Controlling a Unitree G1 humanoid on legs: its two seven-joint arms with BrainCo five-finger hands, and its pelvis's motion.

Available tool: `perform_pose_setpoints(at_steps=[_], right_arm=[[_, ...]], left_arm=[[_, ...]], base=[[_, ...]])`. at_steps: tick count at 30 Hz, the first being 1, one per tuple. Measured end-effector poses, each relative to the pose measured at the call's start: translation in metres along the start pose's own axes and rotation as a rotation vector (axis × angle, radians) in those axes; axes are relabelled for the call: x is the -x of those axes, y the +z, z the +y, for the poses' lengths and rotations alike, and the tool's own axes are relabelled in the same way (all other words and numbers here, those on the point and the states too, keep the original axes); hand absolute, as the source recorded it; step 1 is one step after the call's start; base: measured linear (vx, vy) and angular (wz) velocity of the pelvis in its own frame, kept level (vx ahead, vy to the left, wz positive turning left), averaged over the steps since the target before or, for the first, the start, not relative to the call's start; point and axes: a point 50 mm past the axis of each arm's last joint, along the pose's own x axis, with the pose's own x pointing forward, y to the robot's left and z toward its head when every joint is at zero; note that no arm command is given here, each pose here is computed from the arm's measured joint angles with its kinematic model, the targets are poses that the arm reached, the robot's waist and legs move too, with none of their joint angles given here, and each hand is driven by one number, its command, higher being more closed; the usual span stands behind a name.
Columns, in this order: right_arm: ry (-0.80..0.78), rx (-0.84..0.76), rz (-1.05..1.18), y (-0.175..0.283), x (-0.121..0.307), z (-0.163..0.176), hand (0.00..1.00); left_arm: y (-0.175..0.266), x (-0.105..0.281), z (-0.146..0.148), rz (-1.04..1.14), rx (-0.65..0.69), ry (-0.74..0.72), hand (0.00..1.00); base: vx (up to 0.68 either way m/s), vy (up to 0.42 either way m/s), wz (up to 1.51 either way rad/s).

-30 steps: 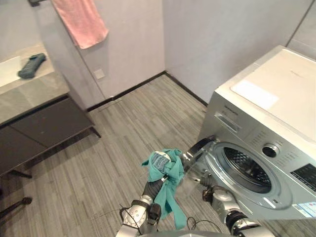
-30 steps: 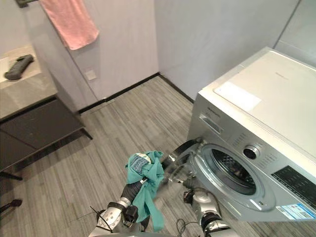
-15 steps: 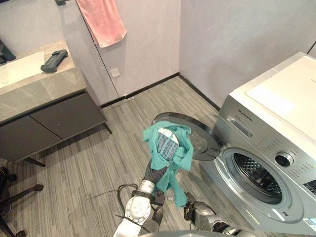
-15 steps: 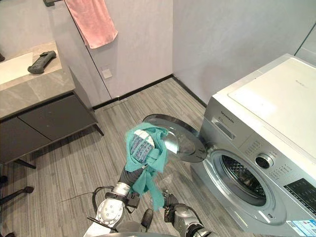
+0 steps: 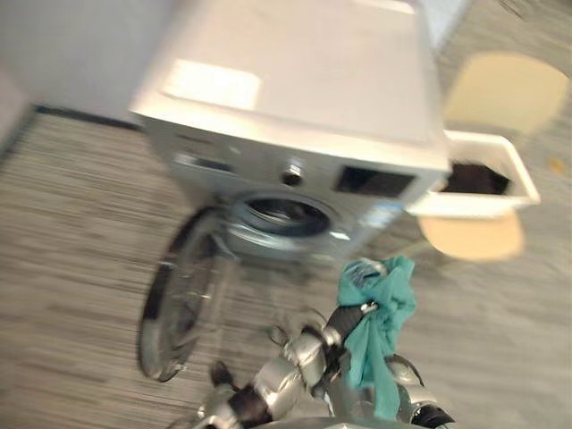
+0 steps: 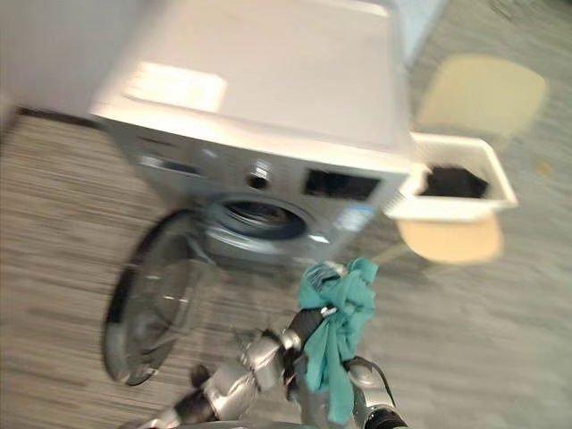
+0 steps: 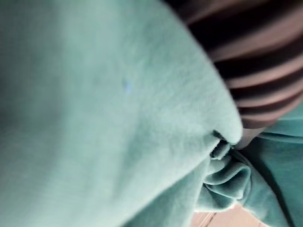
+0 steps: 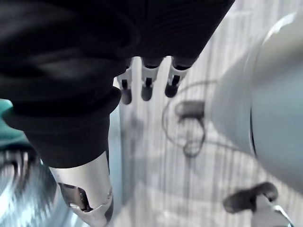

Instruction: Pick up the laundry basket with both hands and put the clothes into the washing machine.

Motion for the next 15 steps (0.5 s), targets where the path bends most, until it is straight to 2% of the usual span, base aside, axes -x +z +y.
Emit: perform_pose_setpoints(at_steps=[4, 6, 8, 10, 12, 15], right_arm=[[-0.062, -0.197, -0.3, 0.065, 0.003, -0.014, 0.0], [-0.012, -0.25, -0.44, 0.097, 0.007, -0.003, 0.0], [0.069, -0.307, -0.604, 0.127, 0.02, 0.014, 0.0], [0.102, -0.347, -0.665, 0.135, 0.028, 0.02, 0.0], [0.142, -0.383, -0.724, 0.136, 0.043, 0.029, 0.0], [0.233, -0.397, -0.806, 0.147, 0.058, 0.046, 0.0]], left_arm=[[0.073, -0.044, -0.007, -0.162, -0.132, 0.032, 1.0], [0.114, -0.049, 0.006, -0.281, -0.178, 0.099, 1.0], [0.168, -0.04, 0.037, -0.47, -0.111, 0.288, 1.0], [0.194, -0.029, 0.053, -0.575, -0.06, 0.385, 1.0], [0.229, -0.006, 0.08, -0.726, 0.03, 0.547, 1.0], [0.248, 0.019, 0.102, -0.795, -0.011, 0.625, 1.0]], base=[[-0.05, -0.115, -0.68], [-0.06, 0.0, -0.48], [-0.06, 0.036, -0.87], [-0.01, 0.027, -0.23], [0.02, 0.045, -0.33], [0.04, 0.053, -0.41]])
